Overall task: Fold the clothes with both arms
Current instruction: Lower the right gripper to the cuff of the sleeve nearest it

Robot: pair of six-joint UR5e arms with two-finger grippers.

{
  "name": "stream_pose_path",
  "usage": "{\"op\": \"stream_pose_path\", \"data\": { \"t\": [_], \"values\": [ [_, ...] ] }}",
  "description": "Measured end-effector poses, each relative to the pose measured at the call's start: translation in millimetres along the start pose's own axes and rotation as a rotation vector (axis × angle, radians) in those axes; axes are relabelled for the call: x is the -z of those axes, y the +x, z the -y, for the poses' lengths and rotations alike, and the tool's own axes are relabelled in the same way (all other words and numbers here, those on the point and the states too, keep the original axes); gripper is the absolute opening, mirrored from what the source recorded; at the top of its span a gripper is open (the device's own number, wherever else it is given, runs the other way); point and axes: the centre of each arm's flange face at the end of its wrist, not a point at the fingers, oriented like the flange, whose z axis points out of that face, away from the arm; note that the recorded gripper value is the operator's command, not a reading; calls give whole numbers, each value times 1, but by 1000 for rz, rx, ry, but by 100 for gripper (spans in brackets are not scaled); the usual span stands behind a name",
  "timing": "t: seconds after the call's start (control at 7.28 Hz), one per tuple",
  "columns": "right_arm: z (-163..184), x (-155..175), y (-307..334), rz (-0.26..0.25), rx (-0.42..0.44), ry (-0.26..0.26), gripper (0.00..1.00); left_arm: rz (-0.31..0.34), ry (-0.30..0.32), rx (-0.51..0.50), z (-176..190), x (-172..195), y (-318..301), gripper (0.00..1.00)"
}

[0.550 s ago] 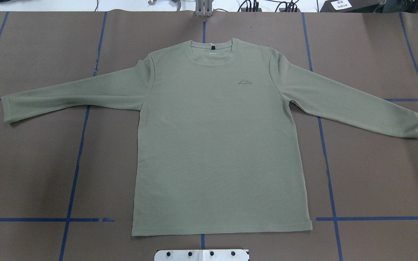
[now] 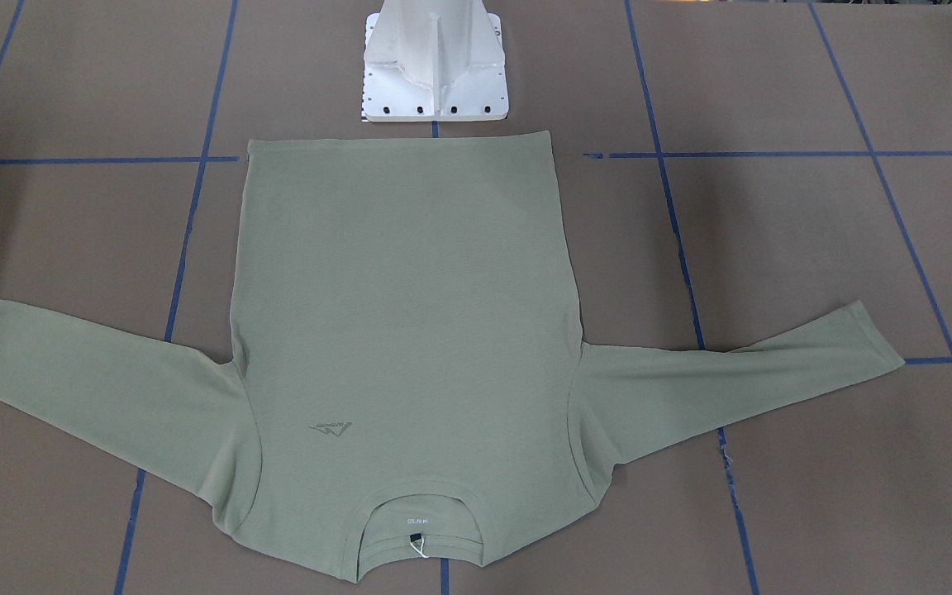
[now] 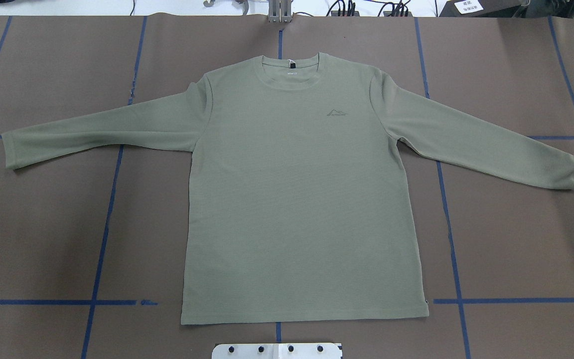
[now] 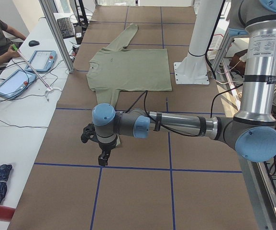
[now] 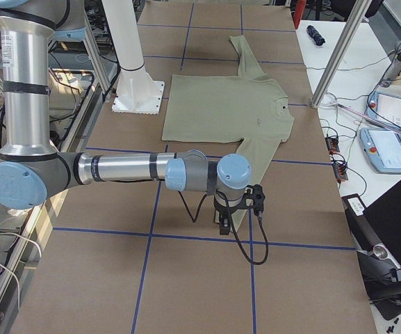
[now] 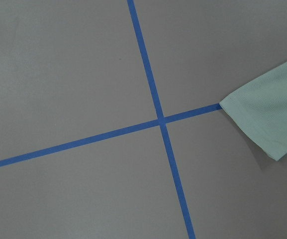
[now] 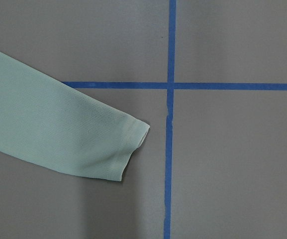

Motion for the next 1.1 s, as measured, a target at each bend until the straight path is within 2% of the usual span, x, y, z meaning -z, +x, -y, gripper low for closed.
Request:
{"op": "stream_pose_path", "data": {
  "t": [0.27,0.55,0.82,1.1],
  "values": [
    [17,-11,-26,-3,15,8,100,-1,44,-43,16,10,9,100],
    [34,-24,-35,4,5,22,100,5,113,-110,24,10,14,100],
    [19,-65,-7,-3,50,54,100,-17,120,-112,26,-3,10,100],
    [9,-114,-12,-22,69,85,100,-21,144,-136,34,-4,12,100]
  ]
}}
